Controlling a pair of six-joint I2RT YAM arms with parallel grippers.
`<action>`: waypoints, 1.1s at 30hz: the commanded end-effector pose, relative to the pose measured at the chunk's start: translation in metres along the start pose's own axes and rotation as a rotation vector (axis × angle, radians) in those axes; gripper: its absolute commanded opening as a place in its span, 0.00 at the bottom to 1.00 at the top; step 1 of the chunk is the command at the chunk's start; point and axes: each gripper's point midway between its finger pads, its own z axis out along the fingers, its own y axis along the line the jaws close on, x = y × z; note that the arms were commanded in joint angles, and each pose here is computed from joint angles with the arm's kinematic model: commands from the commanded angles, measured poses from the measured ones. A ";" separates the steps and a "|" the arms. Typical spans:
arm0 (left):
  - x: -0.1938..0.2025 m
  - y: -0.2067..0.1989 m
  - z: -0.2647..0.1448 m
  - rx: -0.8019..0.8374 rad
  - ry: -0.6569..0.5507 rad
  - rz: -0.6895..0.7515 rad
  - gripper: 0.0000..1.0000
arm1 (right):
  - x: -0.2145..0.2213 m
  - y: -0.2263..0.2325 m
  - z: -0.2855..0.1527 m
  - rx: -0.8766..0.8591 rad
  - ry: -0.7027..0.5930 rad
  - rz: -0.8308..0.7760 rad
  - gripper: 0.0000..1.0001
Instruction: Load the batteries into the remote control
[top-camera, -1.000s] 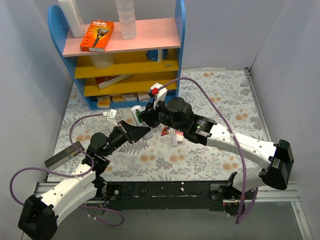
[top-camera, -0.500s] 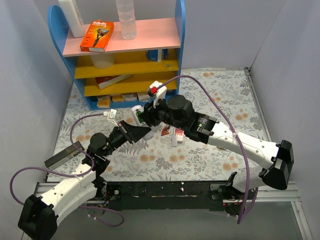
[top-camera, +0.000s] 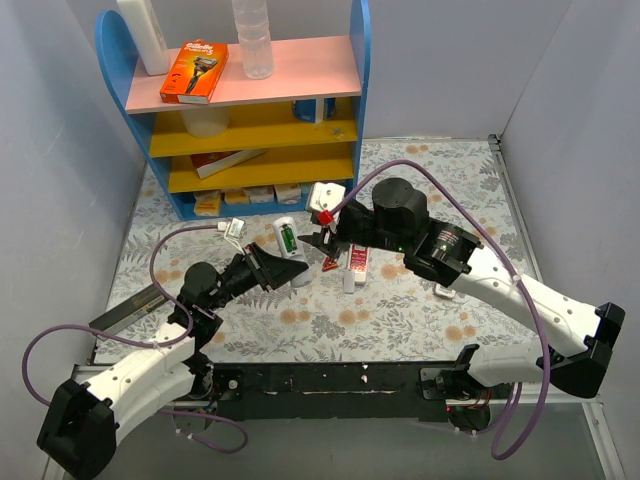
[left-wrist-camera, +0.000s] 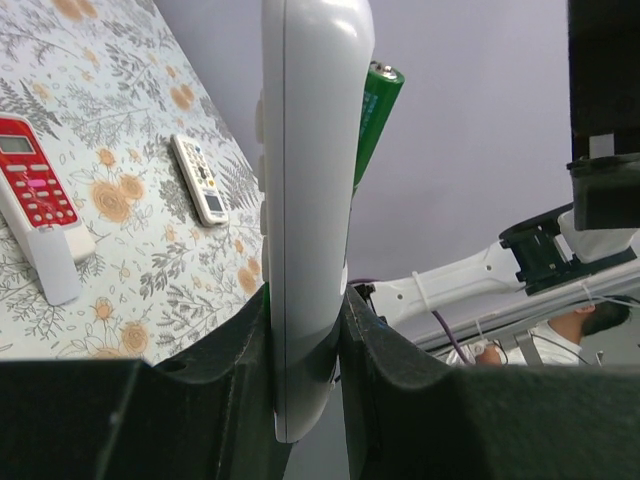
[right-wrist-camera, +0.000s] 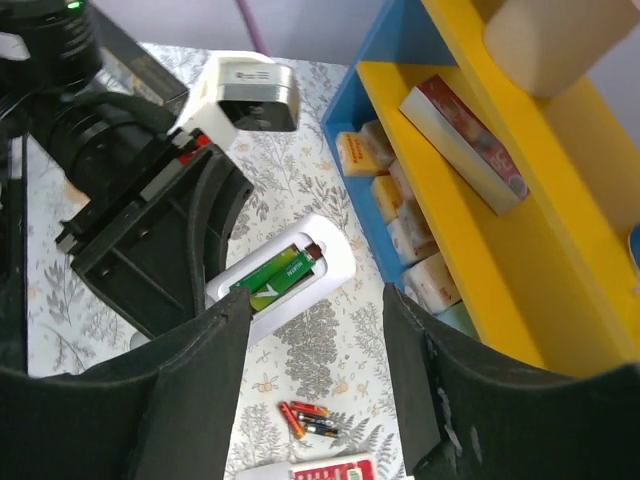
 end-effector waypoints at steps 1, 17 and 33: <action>-0.005 -0.032 0.003 0.109 0.031 0.061 0.00 | -0.022 0.010 -0.008 -0.146 -0.060 -0.199 0.60; 0.001 -0.041 0.006 0.136 0.110 0.116 0.00 | -0.014 0.006 0.010 -0.222 -0.022 -0.203 0.39; -0.001 -0.045 0.008 0.155 0.110 0.119 0.00 | 0.011 -0.001 0.014 -0.242 0.047 -0.134 0.27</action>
